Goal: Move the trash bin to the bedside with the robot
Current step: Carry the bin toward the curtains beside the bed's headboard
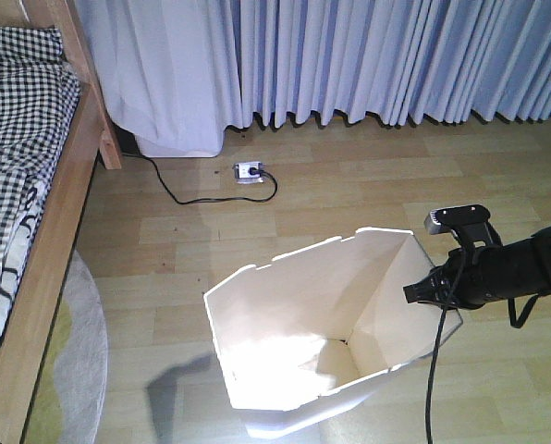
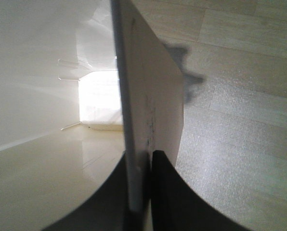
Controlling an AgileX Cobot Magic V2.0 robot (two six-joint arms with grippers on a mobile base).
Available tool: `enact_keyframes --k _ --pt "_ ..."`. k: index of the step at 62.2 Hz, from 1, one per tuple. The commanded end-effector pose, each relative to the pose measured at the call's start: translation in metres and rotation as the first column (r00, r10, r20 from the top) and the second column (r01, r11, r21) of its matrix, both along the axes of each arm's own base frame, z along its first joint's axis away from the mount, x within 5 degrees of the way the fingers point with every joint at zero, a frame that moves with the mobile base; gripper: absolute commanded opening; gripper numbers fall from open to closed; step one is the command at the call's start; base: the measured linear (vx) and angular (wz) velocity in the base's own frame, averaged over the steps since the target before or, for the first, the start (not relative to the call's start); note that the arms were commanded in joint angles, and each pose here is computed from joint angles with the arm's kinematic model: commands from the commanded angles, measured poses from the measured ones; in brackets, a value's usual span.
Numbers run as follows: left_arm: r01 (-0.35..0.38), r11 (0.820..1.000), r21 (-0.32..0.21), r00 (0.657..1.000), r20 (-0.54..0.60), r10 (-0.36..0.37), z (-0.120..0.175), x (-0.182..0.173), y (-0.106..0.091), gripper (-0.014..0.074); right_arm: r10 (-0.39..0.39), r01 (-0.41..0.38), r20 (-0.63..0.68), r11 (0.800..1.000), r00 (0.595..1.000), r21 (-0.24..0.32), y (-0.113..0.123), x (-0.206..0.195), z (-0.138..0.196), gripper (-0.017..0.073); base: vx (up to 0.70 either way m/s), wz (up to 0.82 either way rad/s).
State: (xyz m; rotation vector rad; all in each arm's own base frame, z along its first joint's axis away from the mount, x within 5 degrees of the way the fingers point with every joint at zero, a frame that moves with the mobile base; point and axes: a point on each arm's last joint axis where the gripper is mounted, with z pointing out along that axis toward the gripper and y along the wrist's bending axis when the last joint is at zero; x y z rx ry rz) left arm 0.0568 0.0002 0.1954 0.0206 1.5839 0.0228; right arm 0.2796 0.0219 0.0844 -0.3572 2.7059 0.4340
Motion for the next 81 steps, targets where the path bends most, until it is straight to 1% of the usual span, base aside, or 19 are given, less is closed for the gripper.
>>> enact_keyframes --k 1,81 --pt "0.010 1.000 -0.023 0.997 0.077 -0.008 0.0036 -0.0008 -0.0006 -0.0006 -0.036 0.028 0.049 0.987 0.998 0.161 0.0109 0.0074 0.0273 -0.0005 0.18 0.00" --pt "0.010 1.000 -0.023 0.997 0.077 -0.008 0.0036 -0.0008 -0.0006 -0.0006 -0.036 0.028 0.049 0.987 0.998 0.161 0.0109 0.0074 0.0273 -0.0005 0.18 -0.01"
